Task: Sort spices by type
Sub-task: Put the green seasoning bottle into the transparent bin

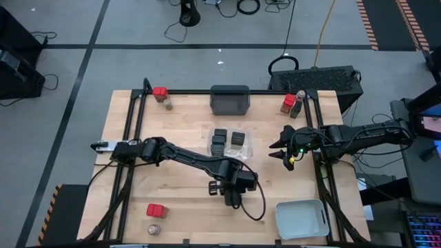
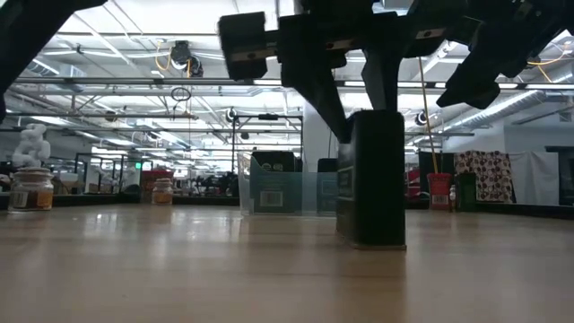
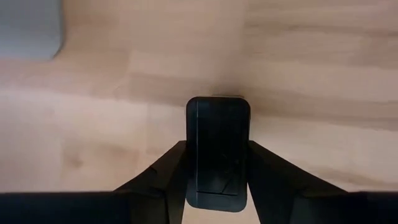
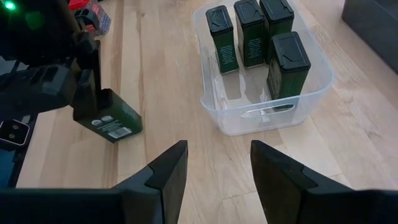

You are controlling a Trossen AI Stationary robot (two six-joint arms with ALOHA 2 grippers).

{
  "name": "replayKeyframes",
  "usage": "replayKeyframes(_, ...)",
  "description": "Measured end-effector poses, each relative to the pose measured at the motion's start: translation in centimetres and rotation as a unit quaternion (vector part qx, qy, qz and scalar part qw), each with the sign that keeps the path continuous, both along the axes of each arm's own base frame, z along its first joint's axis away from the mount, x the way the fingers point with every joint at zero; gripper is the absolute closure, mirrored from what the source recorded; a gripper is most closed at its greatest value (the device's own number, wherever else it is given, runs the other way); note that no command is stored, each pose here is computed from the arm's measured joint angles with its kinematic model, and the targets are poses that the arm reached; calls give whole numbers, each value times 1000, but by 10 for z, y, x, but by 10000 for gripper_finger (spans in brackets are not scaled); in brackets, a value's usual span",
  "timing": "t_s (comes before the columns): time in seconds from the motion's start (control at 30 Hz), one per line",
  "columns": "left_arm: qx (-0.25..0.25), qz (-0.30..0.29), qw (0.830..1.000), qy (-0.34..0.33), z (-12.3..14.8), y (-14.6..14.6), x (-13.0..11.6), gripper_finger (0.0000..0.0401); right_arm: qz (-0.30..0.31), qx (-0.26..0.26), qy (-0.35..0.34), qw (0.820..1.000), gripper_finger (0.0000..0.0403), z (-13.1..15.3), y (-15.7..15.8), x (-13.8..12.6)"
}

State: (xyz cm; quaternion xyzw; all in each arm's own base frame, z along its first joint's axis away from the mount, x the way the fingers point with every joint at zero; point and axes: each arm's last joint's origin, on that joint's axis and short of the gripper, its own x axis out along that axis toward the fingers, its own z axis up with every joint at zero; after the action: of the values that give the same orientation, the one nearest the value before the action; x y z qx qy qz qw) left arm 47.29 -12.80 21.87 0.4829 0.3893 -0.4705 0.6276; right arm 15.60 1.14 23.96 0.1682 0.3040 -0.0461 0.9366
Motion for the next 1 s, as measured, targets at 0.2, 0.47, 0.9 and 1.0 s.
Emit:
replayKeyframes(0.2,9,49,999,-7,20,6,1,255,4,-7,0,1000,245,0,0,0)
replayKeyframes(0.47,-32,193,981,-5,65,46,-8,255,10,-14,0,1000,245,0,0,0)
replayKeyframes(0.9,-108,412,904,-42,119,135,-25,255,26,-37,0,999,245,0,0,0)
replayKeyframes(1.0,-111,461,880,-16,115,150,-28,255,31,-43,0,999,245,0,0,0)
